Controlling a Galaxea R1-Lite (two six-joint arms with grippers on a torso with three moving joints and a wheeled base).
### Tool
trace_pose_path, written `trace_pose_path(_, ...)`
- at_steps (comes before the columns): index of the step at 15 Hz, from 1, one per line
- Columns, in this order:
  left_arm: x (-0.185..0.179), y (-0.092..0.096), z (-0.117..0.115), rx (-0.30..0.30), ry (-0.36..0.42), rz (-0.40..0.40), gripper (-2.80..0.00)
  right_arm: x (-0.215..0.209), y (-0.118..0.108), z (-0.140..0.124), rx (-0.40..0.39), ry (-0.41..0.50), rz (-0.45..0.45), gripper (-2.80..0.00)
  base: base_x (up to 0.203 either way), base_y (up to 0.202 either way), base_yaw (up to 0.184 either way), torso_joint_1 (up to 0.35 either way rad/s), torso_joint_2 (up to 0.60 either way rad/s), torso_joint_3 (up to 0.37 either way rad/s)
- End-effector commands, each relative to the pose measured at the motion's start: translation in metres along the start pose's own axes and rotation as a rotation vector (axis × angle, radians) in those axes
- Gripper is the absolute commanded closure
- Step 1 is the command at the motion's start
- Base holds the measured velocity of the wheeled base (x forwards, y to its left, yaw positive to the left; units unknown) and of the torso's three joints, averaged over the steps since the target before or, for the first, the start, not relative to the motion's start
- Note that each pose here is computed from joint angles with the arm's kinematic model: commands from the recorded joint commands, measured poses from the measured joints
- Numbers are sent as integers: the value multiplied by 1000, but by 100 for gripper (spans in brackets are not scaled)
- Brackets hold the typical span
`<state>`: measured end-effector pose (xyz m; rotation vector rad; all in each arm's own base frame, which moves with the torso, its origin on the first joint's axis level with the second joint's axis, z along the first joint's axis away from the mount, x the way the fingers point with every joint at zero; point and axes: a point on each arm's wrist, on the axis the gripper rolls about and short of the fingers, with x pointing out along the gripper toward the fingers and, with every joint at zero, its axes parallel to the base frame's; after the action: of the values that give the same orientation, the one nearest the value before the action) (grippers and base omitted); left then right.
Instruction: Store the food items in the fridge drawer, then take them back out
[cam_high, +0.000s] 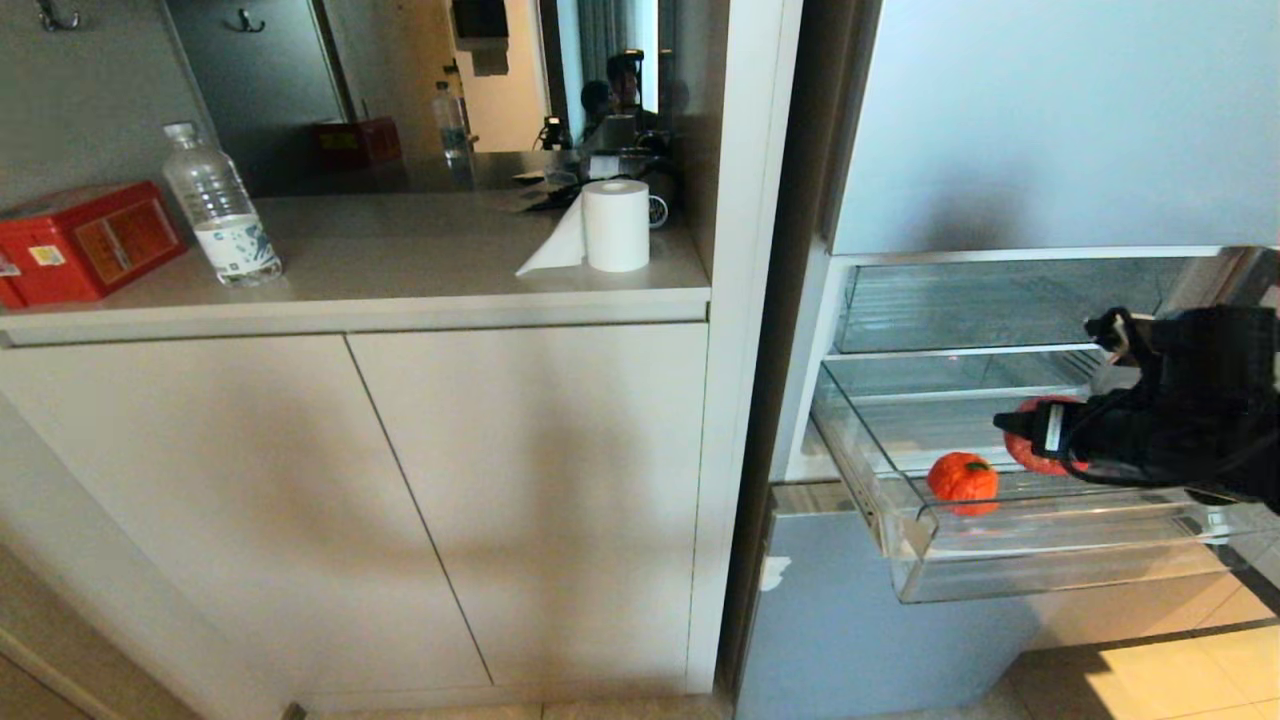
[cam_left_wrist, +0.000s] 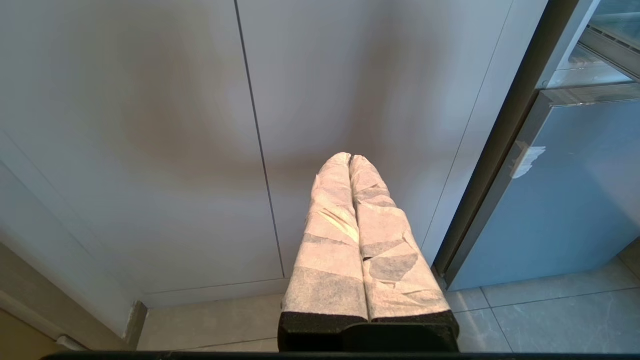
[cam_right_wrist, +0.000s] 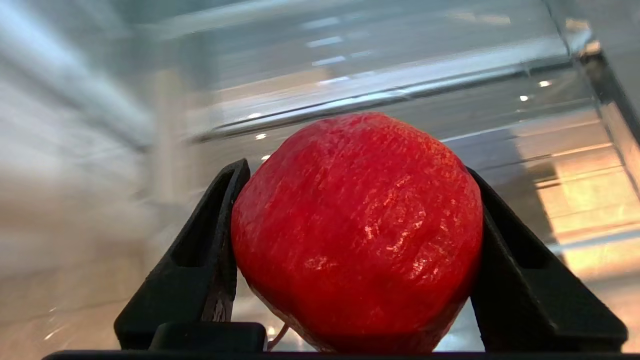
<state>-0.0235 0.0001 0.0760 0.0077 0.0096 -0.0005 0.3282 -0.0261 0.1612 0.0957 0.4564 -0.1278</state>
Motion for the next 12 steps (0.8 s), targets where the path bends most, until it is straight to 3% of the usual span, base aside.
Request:
trace_pose_path(1,0,0,0,0,0,0,0,50,-15,-19,32,84,-46,0,0,0,0,0,0,0)
trace_pose_path(6,0,0,0,0,0,0,0,89,-46,-12,97,59,-118,0,0,0,0,0,0,0)
trace_pose_path(10,0,0,0,0,1,0,0,104,-51,-12,98,53,-155,0,0,0,0,0,0,0)
trace_pose_path(11,0,0,0,0,1,0,0,106,-51,-9,98,45,-156,-280,0,0,0,0,0,0)
trace_pose_path(12,0,0,0,0,1,0,0,107,-51,-4,98,27,-155,-280,0,0,0,0,0,0)
